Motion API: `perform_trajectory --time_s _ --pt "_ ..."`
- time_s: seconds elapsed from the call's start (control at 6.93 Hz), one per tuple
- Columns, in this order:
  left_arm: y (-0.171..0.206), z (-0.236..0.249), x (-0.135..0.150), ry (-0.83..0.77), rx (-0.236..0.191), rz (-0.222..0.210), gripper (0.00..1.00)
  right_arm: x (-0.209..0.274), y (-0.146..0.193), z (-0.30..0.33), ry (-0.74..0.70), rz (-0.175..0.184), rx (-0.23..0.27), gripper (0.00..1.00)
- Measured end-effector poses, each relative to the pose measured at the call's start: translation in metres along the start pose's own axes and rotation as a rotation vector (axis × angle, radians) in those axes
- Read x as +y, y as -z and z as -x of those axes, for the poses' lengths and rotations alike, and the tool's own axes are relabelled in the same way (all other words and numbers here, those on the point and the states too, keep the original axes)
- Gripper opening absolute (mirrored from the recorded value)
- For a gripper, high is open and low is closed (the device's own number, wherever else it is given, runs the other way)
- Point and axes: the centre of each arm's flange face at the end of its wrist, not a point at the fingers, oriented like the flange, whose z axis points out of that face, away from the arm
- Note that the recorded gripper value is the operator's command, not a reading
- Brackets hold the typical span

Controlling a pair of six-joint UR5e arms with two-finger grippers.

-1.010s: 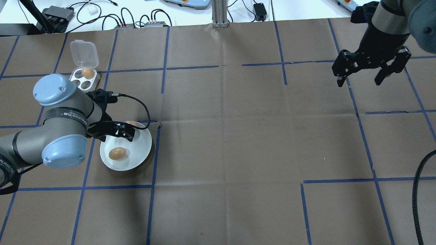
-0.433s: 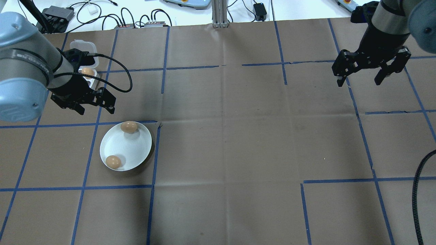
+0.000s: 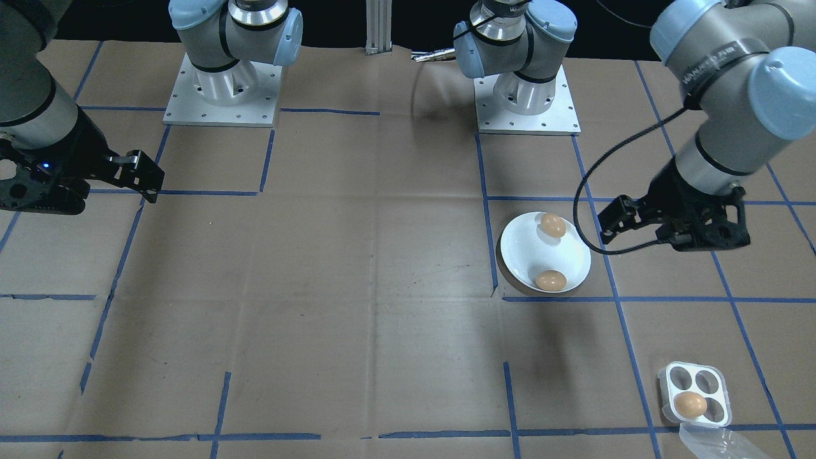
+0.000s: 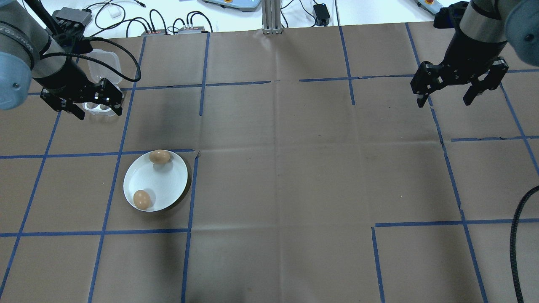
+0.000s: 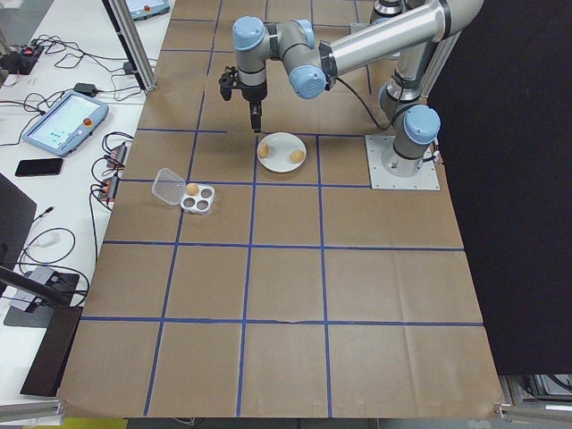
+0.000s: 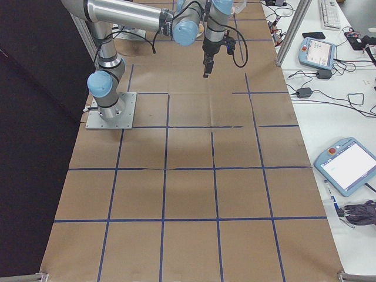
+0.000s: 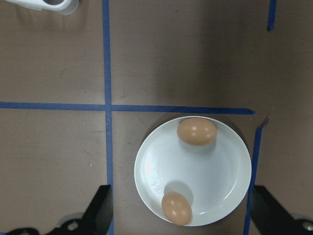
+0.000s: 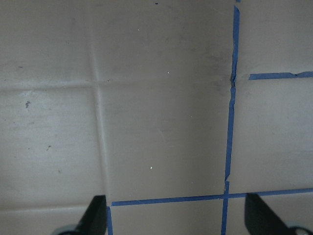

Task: Place egg on plate

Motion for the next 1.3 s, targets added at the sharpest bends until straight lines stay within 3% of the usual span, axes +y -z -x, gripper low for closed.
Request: perform_trajectory --time_s 0.43,0.72,1.01,1.3 --pt "-0.005 0.055 -0.12 -0.064 -0.024 -0.073 1.0 0.0 0.0 0.0 0.0 0.001 0.0 1.0" --pt "-0.035 0.087 -0.176 -0.12 -0.031 -0.081 0.99 0.0 0.0 0.0 0.0 0.0 0.0 1.0" --pt "-0.074 0.109 -0.192 -0.154 -0.015 -0.049 0.99 0.0 0.0 0.0 0.0 -0.001 0.0 1.0" --pt "-0.107 0.111 -0.188 -0.156 -0.001 -0.019 0.99 0.0 0.0 0.0 0.0 0.0 0.0 1.0"
